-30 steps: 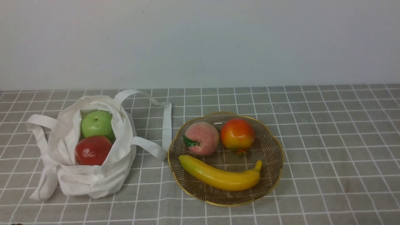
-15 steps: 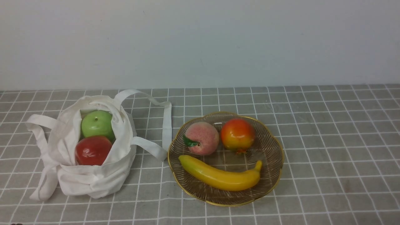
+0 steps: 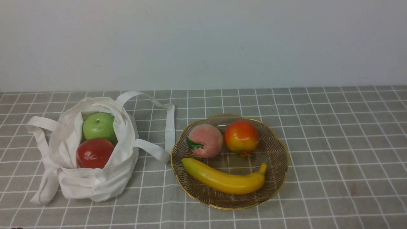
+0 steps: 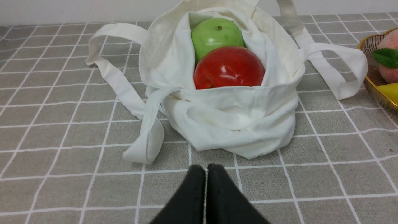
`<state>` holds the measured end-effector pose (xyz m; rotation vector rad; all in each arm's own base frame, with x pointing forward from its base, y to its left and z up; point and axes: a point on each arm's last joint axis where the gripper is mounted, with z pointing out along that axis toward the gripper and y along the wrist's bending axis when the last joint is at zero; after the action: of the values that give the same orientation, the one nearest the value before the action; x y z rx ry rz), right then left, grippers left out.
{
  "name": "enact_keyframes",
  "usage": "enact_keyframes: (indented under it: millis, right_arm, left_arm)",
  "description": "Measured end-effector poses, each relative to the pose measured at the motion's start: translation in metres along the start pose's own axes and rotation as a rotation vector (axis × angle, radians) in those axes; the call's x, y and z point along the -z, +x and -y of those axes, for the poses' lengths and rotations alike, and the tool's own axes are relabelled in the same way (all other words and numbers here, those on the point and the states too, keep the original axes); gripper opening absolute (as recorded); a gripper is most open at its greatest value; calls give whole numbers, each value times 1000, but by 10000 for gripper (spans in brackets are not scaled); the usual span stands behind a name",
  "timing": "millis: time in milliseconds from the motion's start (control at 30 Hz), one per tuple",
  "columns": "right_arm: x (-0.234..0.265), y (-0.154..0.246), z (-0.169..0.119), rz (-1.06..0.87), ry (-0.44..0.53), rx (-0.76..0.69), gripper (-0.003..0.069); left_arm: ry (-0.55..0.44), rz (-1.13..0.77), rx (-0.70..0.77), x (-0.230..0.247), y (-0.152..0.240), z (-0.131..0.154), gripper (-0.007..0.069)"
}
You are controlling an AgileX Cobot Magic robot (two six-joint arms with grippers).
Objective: Take the fruit out of the bag on the grey coffee tablecloth and place them on the plate.
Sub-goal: 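Reach into the white bag and grasp the apple with the left gripper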
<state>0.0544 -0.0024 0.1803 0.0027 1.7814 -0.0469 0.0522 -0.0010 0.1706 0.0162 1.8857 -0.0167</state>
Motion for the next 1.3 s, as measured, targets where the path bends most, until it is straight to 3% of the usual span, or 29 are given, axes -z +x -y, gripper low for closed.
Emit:
enact_keyframes:
  millis: [267, 533, 733, 833, 933, 1033, 1133, 1267, 1300]
  right_arm:
    - [0, 0, 0, 0, 0, 0, -18]
    - [0, 0, 0, 0, 0, 0, -18]
    - [0, 0, 0, 0, 0, 0, -18]
    - [0, 0, 0, 0, 0, 0, -18]
    - [0, 0, 0, 0, 0, 0, -18]
    - [0, 0, 0, 0, 0, 0, -18]
    - [0, 0, 0, 0, 0, 0, -18]
    - [0, 0, 0, 0, 0, 0, -18]
    - [0, 0, 0, 0, 0, 0, -18]
  left_arm:
    - [7, 40, 40, 0, -3, 1, -8]
    - [92, 152, 394, 1, -14, 5, -8]
    - [96, 242, 427, 3, -22, 4, -8]
    - [100, 374, 490, 6, -33, 0, -8]
    - [113, 644, 601, 19, -55, -8, -8]
    - [136, 796, 601, 38, -85, -9, -8]
    - [149, 728, 499, 51, -124, -3, -8]
    - [112, 360, 390, 34, -153, 4, -8]
    - [88, 166, 356, 25, -163, 6, -8]
